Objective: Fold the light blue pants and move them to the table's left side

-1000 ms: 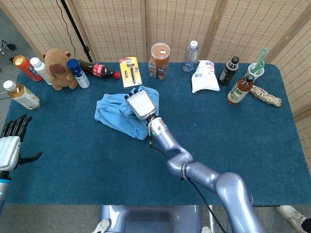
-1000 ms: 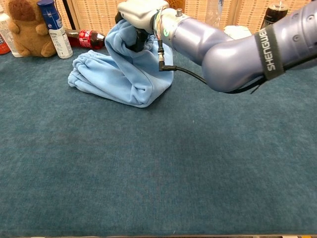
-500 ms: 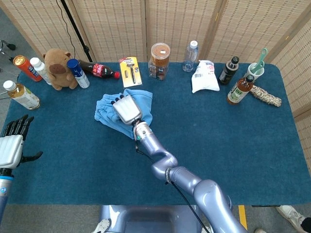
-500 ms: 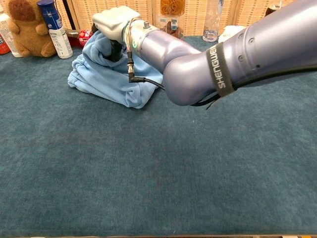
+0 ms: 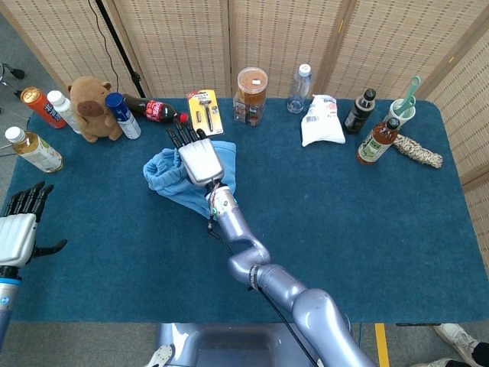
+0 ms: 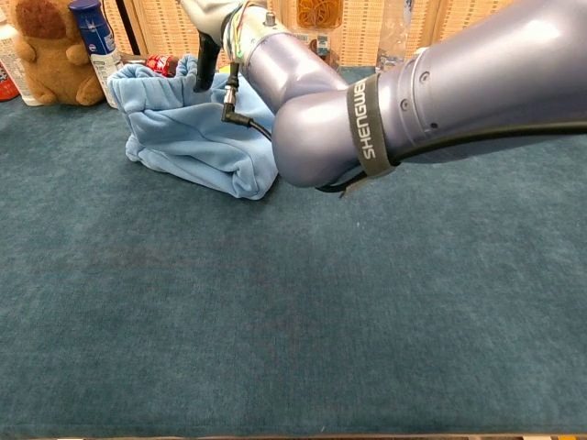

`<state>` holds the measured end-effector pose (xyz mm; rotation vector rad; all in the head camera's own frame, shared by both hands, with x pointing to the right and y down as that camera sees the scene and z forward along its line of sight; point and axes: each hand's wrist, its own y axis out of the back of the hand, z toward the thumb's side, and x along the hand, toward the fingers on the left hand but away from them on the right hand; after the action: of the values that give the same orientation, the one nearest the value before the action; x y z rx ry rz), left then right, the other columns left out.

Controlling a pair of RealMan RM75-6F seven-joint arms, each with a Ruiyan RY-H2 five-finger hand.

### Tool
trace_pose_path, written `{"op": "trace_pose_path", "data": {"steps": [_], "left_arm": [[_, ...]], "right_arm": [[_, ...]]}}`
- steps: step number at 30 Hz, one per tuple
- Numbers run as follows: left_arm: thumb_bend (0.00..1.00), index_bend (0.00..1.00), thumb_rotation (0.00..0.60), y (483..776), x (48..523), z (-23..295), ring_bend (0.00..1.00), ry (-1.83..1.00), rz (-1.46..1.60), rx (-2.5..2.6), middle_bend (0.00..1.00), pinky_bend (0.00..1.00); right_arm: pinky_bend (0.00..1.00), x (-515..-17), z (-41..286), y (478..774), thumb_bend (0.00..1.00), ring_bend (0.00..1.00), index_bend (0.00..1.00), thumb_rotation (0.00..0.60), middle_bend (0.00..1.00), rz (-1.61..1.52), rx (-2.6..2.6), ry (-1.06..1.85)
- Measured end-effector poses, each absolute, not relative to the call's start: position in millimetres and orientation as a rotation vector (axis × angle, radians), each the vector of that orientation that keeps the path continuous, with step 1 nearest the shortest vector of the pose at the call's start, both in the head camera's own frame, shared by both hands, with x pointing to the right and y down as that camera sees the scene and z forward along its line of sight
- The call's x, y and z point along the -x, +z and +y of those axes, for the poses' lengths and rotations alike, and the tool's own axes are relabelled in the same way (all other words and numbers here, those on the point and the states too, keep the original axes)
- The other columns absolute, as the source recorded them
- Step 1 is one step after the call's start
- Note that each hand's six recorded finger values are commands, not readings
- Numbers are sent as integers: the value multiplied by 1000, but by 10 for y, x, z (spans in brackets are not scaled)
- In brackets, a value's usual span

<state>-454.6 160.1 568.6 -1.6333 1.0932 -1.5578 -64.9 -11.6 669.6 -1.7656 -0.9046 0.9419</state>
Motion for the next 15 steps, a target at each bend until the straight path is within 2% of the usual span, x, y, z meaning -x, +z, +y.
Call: {"op": "trace_pose_path", "data": {"steps": [8,15], "left_arm": [[141,0,600,5699,4503,1612,0,-1546,1075,1642,0,0],[141,0,600,5701,4401,1581,0,-1465,1066,1701,0,0]], "right_arm": [[201,458,-249,6650,0,0,0,600,0,-1094,1859,959],[201,204,-356,6528,0,0,0,600,0,-1127,1833,907]]}}
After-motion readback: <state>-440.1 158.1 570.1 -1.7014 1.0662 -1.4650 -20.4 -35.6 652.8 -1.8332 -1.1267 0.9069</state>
